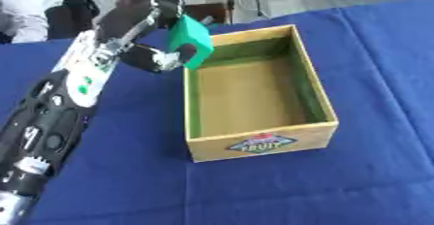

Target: Pick up objects on the table and place them in the box.

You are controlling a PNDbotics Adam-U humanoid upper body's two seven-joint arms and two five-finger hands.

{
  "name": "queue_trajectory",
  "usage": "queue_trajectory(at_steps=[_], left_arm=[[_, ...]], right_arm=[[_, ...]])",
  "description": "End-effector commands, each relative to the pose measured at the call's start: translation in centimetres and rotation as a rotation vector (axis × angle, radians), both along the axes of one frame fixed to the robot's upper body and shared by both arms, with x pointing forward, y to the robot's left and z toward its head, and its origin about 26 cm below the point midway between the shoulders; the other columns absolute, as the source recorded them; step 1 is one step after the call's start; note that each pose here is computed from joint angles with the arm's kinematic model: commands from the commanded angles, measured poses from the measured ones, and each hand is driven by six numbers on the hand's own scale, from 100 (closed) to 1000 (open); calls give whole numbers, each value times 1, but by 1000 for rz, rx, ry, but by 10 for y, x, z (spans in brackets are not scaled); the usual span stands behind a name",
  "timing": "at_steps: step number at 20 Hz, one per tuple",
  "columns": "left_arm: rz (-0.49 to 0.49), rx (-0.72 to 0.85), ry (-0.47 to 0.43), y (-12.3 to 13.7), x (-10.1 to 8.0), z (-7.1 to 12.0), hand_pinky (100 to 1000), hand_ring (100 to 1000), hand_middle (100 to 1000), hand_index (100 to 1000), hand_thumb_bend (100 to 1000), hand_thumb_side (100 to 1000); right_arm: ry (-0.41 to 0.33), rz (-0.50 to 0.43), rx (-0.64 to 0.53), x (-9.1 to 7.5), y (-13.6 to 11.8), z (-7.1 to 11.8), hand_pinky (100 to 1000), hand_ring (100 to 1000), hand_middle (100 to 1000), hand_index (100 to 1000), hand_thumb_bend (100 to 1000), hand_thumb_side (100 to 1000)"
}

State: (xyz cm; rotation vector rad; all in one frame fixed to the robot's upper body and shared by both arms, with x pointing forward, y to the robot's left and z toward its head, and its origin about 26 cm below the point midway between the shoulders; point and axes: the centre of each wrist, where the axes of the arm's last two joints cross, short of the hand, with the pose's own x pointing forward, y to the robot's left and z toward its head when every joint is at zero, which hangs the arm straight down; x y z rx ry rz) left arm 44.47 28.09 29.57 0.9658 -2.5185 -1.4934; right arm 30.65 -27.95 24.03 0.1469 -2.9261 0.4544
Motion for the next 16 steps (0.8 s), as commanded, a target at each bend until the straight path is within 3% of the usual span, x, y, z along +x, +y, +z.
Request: queue_trajectory(at_steps=[1,10,16], left_arm=[[-30,-7,-61,-4,-3,15,350,345,310,509,100,884],[-159,-3,-6,-18,6,0,352,335,298,501,100,873],[-124,88,18,-20,10,-5,358,348,330,519,100,895]], right_arm=[[-25,16,-22,-3,-1,9,938,887,701,853,100,764],[-21,60,-41,-1,5,11,941,889,700,853,100,768],[-13,81,-48,-1,9,11,943,890,699,854,100,775]])
